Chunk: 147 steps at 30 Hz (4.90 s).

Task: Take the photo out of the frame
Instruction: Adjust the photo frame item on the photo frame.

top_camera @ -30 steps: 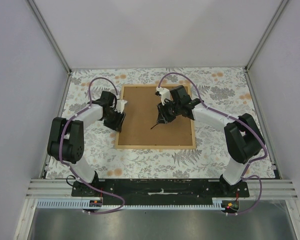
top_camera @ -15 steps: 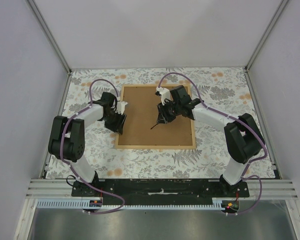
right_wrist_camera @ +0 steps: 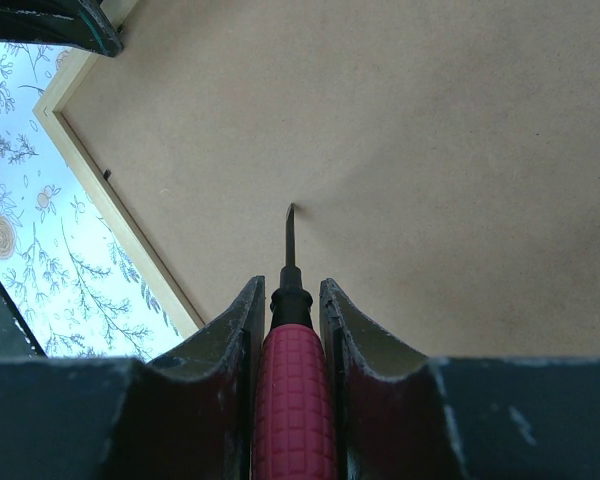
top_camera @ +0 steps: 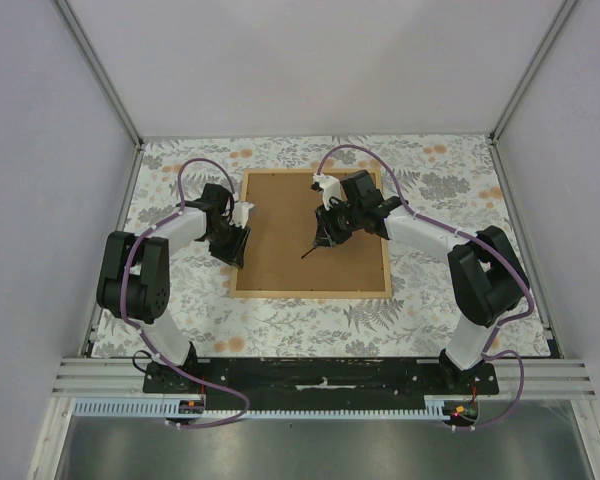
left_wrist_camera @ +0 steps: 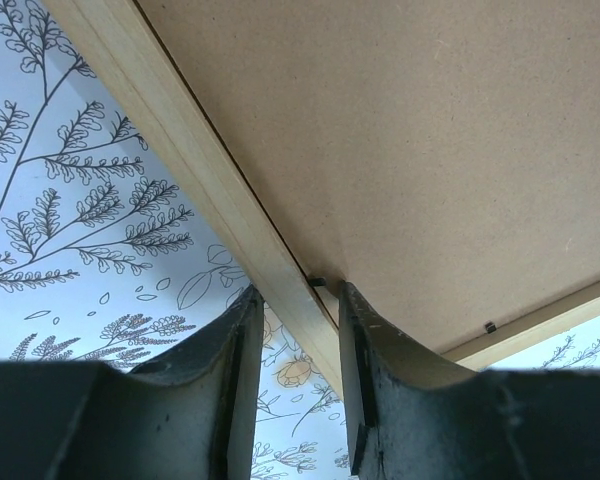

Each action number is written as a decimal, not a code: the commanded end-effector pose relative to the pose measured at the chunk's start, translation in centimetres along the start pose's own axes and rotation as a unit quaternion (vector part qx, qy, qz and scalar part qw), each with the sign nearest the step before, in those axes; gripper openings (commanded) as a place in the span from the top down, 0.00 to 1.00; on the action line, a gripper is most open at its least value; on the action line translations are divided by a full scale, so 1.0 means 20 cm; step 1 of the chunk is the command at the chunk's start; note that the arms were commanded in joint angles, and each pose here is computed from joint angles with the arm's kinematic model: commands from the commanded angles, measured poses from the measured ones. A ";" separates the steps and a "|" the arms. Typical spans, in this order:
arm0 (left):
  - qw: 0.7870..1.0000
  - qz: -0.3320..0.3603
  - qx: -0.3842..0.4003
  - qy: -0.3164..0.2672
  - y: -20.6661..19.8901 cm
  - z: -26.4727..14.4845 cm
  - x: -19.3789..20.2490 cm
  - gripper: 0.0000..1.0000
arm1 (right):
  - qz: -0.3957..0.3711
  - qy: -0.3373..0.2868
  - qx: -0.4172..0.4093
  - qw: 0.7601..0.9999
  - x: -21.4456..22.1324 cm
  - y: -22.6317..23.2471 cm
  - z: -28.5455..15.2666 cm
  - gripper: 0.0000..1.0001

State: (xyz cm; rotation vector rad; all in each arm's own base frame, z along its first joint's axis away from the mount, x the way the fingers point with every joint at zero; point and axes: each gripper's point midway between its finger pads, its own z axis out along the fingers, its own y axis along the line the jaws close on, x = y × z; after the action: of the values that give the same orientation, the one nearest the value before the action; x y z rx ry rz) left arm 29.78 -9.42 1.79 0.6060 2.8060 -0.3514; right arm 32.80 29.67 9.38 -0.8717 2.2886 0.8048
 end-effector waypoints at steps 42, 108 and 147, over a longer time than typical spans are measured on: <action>0.996 -0.002 -0.010 -0.085 0.05 -0.06 -0.21 0.98 | 0.005 0.035 0.004 0.999 0.13 -0.07 0.10 1.00; 0.996 -0.023 -0.038 -0.074 0.10 -0.02 -0.13 0.52 | 0.011 0.035 -0.005 0.999 0.13 -0.05 0.10 1.00; 0.999 -0.011 -0.027 -0.035 0.10 -0.03 -0.06 0.56 | 0.011 0.036 -0.005 0.999 0.13 -0.05 0.10 1.00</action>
State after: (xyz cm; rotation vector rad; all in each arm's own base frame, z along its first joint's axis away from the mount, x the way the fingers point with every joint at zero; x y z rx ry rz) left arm 32.06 -8.25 2.11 0.5029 2.7282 -0.2914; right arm 33.27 30.21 8.53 -0.8799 2.2735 0.8539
